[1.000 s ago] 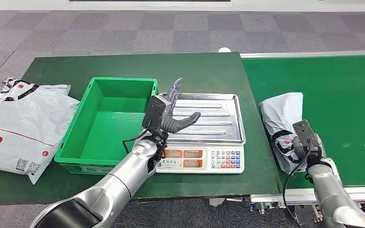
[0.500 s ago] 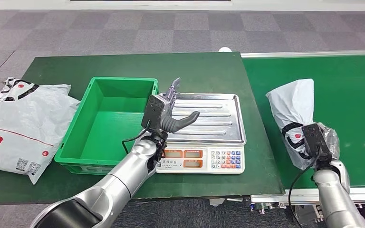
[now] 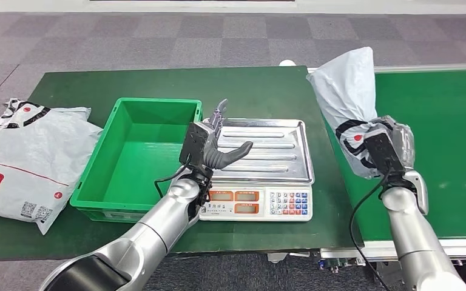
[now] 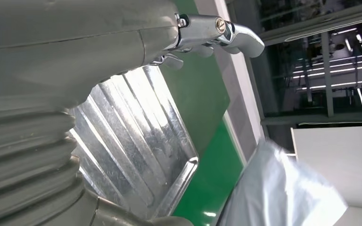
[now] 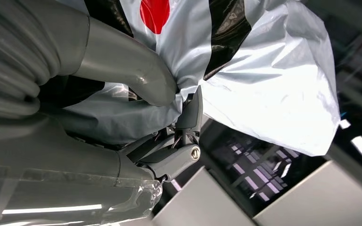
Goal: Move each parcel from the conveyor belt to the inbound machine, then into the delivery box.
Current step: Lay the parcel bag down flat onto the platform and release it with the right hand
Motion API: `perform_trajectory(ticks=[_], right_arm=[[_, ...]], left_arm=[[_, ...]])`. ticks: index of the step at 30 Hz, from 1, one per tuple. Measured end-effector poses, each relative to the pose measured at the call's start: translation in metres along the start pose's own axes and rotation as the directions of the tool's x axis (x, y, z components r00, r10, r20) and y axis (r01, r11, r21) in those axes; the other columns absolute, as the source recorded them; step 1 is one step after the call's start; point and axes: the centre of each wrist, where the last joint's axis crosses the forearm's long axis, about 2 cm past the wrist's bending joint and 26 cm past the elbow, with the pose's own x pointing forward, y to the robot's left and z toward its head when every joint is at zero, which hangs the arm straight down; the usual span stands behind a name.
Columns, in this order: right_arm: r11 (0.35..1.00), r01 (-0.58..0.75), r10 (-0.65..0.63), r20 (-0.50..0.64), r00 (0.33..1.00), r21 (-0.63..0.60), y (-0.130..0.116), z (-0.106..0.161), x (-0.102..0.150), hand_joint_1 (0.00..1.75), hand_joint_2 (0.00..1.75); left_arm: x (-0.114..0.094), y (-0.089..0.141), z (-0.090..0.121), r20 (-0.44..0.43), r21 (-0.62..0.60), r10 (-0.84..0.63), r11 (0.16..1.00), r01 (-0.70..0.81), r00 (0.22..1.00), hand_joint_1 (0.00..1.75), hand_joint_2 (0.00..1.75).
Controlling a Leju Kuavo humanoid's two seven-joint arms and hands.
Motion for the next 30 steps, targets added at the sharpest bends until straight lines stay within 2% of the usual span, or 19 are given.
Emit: perform_trajectory(ticks=[5, 9, 13, 20, 21, 24, 25, 30], right_arm=[[0.996, 0.043, -0.048, 0.069, 0.996, 0.078, 0.023, -0.033, 0.031, 1.75, 1.75], [0.984, 0.081, -0.097, 0.099, 0.990, 0.161, 0.045, -0.047, 0.052, 1.75, 1.75], [0.963, 0.113, -0.144, 0.113, 0.983, 0.244, 0.068, -0.048, 0.067, 1.75, 1.75], [0.918, 0.164, -0.220, 0.118, 0.968, 0.362, 0.105, -0.034, 0.087, 1.75, 1.75], [0.911, 0.171, -0.229, 0.116, 0.966, 0.374, 0.110, -0.031, 0.089, 1.47, 1.75], [0.897, 0.184, -0.248, 0.113, 0.962, 0.403, 0.123, -0.018, 0.094, 0.17, 1.75], [0.893, 0.187, -0.252, 0.112, 0.961, 0.409, 0.126, -0.015, 0.095, 0.00, 1.75], [0.893, 0.204, -0.271, 0.119, 0.955, 0.401, 0.133, -0.004, 0.100, 0.00, 1.75]], left_arm=[[0.000, 0.000, 0.000, -0.013, 0.035, 0.032, 0.999, -0.032, 0.999, 0.00, 1.75], [0.000, -0.001, 0.000, -0.018, 0.053, 0.055, 0.997, -0.054, 0.998, 0.00, 1.75], [0.000, -0.003, 0.000, -0.030, 0.056, 0.070, 0.996, -0.068, 0.997, 0.00, 1.75], [0.000, -0.008, 0.001, -0.041, 0.059, 0.088, 0.995, -0.085, 0.995, 0.00, 1.75], [0.001, -0.008, 0.001, -0.041, 0.059, 0.090, 0.994, -0.087, 0.995, 0.00, 1.75], [0.001, -0.009, 0.001, -0.039, 0.058, 0.094, 0.994, -0.092, 0.995, 0.00, 1.75], [0.001, -0.009, 0.000, -0.038, 0.059, 0.095, 0.994, -0.093, 0.995, 0.00, 1.75], [0.001, -0.009, 0.000, -0.034, 0.061, 0.095, 0.994, -0.092, 0.995, 0.00, 1.75]])
